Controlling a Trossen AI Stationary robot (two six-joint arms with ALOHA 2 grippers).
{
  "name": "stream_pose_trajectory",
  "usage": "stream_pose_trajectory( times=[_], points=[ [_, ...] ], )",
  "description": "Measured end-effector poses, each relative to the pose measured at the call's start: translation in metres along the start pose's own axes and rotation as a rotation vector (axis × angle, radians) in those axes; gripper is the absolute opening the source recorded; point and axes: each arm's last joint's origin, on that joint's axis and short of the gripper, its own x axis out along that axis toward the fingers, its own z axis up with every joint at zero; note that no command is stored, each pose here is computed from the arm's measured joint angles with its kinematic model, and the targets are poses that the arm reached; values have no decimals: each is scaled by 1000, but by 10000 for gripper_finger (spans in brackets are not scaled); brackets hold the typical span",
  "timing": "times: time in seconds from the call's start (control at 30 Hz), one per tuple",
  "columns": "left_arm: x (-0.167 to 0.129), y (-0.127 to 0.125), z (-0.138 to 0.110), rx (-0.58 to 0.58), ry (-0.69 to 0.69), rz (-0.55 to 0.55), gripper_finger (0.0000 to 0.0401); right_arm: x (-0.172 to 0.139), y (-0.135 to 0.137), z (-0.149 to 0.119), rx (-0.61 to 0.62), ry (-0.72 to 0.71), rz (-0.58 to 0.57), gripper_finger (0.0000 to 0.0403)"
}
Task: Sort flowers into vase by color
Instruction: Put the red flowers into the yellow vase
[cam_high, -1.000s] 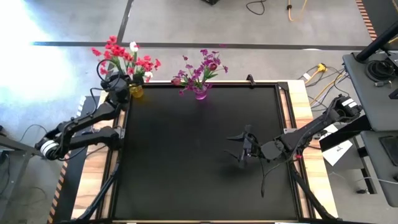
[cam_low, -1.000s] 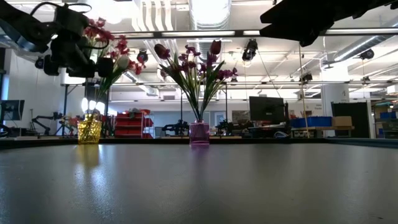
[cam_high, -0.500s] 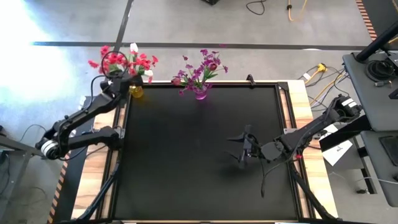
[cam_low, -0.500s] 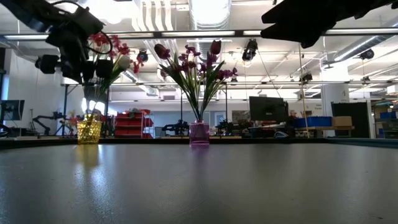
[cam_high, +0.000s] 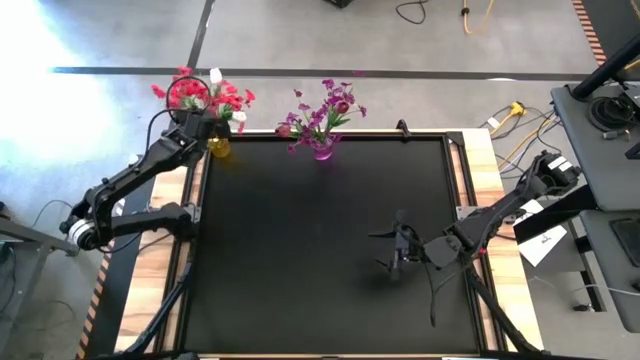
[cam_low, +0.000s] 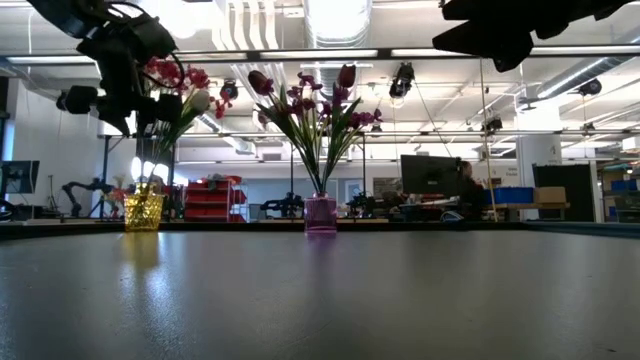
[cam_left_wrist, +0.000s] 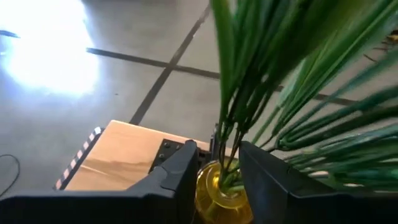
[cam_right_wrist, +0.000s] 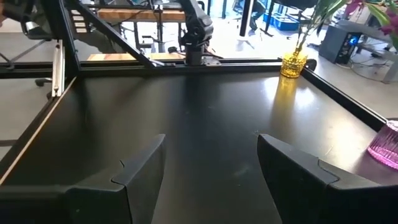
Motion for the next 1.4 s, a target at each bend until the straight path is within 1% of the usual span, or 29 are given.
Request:
stream_pose_trajectory(
  times=[0.13, 0.33, 0.4, 0.53, 0.8, 1.03, 1.13, 1.27, 1.4],
  points=[
    [6, -3, -2, -8, -14, 54, 79, -1, 1, -1, -10, 11, 2, 245],
    [17, -10, -8, -24, -36, 152, 13, -1, 0, -2, -16, 17, 0, 245],
    [21, -12, -10, -35, -37, 167, 5, -1, 0, -3, -20, 22, -1, 245],
    [25, -14, -14, -35, -24, 187, 9, -1, 0, -4, -28, 38, -4, 244],
    [27, -19, -20, -55, -8, 175, 1, -1, 0, -5, -29, 42, -5, 244],
    [32, -22, -24, -74, -6, 198, 3, -1, 0, -5, -20, 43, -6, 244],
    [34, -23, -26, -69, -1, 208, 16, -1, 0, -5, -20, 43, -6, 244],
    [34, -22, -28, -49, 12, 213, 47, -1, 0, -5, -20, 43, -6, 244],
    [30, -19, -27, -23, 49, 178, 82, -1, 0, -5, -22, 43, -7, 244]
  ],
)
